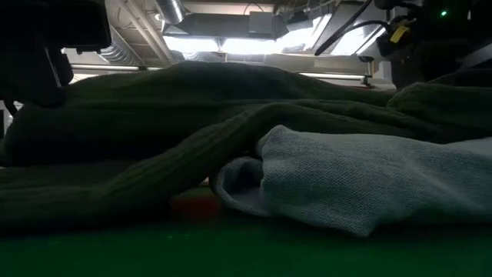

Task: Fold laundry
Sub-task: Fold the green shirt

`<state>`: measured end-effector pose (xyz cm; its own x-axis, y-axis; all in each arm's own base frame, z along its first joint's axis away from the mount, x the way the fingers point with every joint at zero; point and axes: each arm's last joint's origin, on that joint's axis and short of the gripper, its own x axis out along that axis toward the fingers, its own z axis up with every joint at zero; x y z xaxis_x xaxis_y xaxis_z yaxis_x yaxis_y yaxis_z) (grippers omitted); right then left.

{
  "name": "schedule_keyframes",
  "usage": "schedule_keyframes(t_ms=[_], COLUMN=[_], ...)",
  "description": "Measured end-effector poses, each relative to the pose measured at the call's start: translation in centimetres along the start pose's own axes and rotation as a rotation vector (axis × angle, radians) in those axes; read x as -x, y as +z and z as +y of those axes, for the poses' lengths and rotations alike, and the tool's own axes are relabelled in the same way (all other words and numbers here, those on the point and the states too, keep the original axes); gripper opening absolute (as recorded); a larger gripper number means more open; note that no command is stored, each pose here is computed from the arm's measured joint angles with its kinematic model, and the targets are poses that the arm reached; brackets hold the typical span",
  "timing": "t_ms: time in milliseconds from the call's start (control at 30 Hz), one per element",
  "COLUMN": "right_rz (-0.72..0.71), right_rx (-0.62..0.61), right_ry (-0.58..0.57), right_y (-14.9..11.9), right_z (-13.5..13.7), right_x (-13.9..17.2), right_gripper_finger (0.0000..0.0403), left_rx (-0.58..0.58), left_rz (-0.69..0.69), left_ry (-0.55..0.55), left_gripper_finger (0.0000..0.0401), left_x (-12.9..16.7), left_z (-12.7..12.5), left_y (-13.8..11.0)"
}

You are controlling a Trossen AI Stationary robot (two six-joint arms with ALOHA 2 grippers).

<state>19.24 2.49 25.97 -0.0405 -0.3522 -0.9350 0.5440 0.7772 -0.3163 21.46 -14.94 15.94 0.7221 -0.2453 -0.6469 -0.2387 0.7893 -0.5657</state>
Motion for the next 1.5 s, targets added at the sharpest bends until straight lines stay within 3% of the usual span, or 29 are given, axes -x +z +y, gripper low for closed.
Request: schedule_keyframes(t_ms=[233,633,833,1033,1133,1333,1500], right_rz=[-0.045,0.052,0.089,0.227,0.172,0.163,0.172], right_rx=[-0.039,-0.028,-0.014,0.006,-0.03,-0.127,-0.214], right_ry=[-0.114,-0.037,-0.02,-0.041,0.04,0.091,0.269], right_y=[1.4,1.5,1.3,0.5,0.3,-1.0,-1.9], right_z=[-0.7,-0.9,-0.9,-1.8,-2.2,-3.6,-3.3], right_x=[-0.9,-1.3,-1.2,-0.5,0.3,1.3,0.2], right_gripper_finger=[0.0007,0.004,0.0108,0.0171,0.0184,0.0183,0.0182], left_rx=[0.007,0.007,0.007,0.007,0.007,0.002,-0.003], left_rz=[-0.049,-0.053,-0.082,-0.083,-0.082,-0.078,-0.088], left_ry=[-0.004,0.0,0.018,0.019,0.019,0.018,0.024], left_gripper_finger=[0.0005,0.0023,0.0078,0.0121,0.0129,0.0131,0.0131], left_x=[0.0,0.0,0.0,0.0,0.0,0.0,0.1], left_z=[-0.2,-0.2,-0.1,-0.1,-0.1,-0.2,-0.2], left_y=[0.2,0.2,0.3,0.3,0.3,0.2,0.0])
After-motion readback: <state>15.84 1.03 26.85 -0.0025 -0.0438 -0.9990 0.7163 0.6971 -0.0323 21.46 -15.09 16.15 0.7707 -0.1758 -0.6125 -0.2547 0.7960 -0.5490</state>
